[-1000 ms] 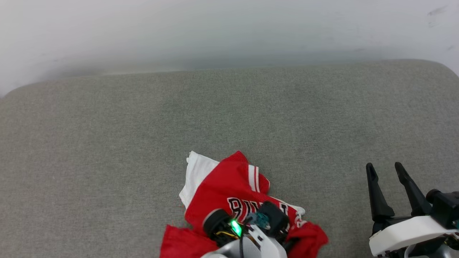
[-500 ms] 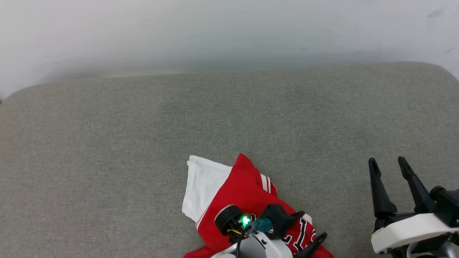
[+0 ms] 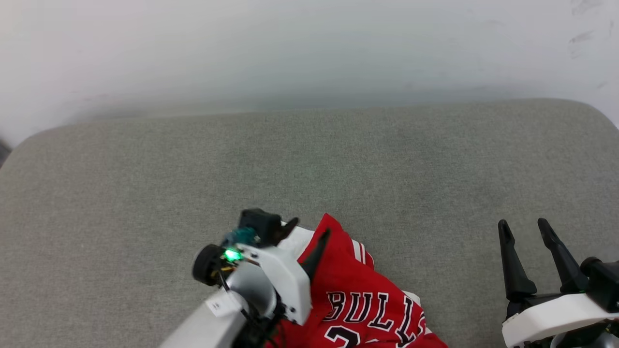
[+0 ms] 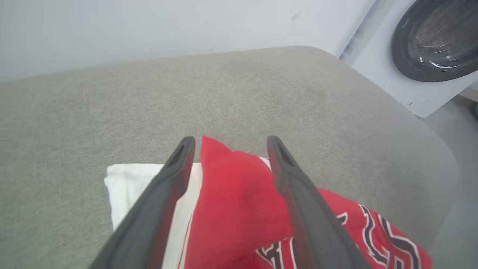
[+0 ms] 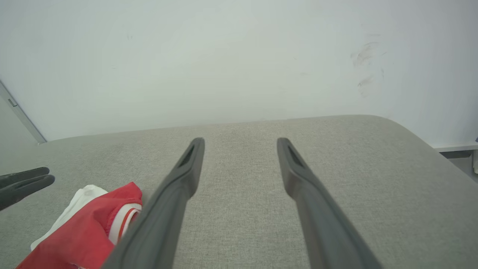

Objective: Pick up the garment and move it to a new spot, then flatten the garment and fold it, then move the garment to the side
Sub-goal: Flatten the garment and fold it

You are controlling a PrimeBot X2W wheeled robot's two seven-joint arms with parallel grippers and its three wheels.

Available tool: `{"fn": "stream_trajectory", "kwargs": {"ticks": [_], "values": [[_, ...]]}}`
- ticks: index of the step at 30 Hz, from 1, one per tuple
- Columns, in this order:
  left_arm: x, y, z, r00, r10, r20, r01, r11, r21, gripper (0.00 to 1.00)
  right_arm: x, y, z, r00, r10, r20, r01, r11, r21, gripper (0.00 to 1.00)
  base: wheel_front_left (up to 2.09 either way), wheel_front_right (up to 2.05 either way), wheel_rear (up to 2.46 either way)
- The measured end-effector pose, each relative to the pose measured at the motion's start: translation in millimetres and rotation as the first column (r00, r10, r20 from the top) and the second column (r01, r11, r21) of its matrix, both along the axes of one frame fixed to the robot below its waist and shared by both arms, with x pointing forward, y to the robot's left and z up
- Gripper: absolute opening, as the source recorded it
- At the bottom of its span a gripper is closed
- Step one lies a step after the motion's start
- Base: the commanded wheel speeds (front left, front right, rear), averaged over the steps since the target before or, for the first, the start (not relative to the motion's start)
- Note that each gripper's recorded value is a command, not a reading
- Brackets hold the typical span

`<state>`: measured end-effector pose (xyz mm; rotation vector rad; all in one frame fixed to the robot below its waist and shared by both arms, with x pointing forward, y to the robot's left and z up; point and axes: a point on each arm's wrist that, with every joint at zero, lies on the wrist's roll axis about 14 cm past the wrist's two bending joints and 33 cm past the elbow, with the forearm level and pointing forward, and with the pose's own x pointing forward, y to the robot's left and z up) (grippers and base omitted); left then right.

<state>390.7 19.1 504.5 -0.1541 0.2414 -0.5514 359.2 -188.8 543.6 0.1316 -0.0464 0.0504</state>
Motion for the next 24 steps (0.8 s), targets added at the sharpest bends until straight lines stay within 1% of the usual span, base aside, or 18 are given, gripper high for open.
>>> {"fn": "stream_trajectory", "kwargs": {"ticks": [4,8,11,14,17,21,22,23,24], "values": [[21,34,-26,0.989,0.062,-0.134,-0.051,0.995,0.08,1.0,3,-1,-7,1.0,-0.004,-0.023,0.004,1.0,0.0,1.0,0.0,0.0,0.0],[32,60,-60,0.956,0.104,-0.274,-0.055,0.982,0.181,1.0,8,-4,-15,0.999,-0.012,-0.045,0.012,1.0,-0.001,1.0,0.0,0.0,0.0],[32,70,-85,0.917,0.108,-0.383,-0.018,0.973,0.231,1.0,12,-5,-21,0.998,-0.016,-0.061,0.016,1.0,0.002,1.0,0.0,0.0,0.0],[27,72,-109,0.872,0.086,-0.482,0.056,0.961,0.272,1.0,16,-7,-28,0.997,-0.023,-0.077,0.023,1.0,0.002,1.0,0.0,0.0,0.0],[26,76,-125,0.835,0.074,-0.546,0.122,0.942,0.314,1.0,20,-10,-36,0.995,-0.031,-0.095,0.032,0.999,0.004,1.0,0.0,0.0,0.0],[25,75,-135,0.791,0.068,-0.608,0.182,0.923,0.34,1.0,23,-12,-42,0.994,-0.041,-0.106,0.042,0.999,0.008,1.0,0.0,0.0,0.0],[24,75,-136,0.784,0.066,-0.618,0.191,0.921,0.34,0.83,23,-13,-43,0.993,-0.041,-0.109,0.043,0.999,0.009,1.0,0.0,0.0,0.0],[24,74,-136,0.782,0.063,-0.62,0.198,0.918,0.343,0.34,23,-13,-45,0.993,-0.042,-0.113,0.043,0.999,0.009,1.0,0.0,0.0,0.0],[25,74,-136,0.782,0.063,-0.62,0.2,0.917,0.345,0.0,24,-12,-45,0.993,-0.041,-0.113,0.043,0.999,0.01,1.0,0.0,0.0,0.0]]}}
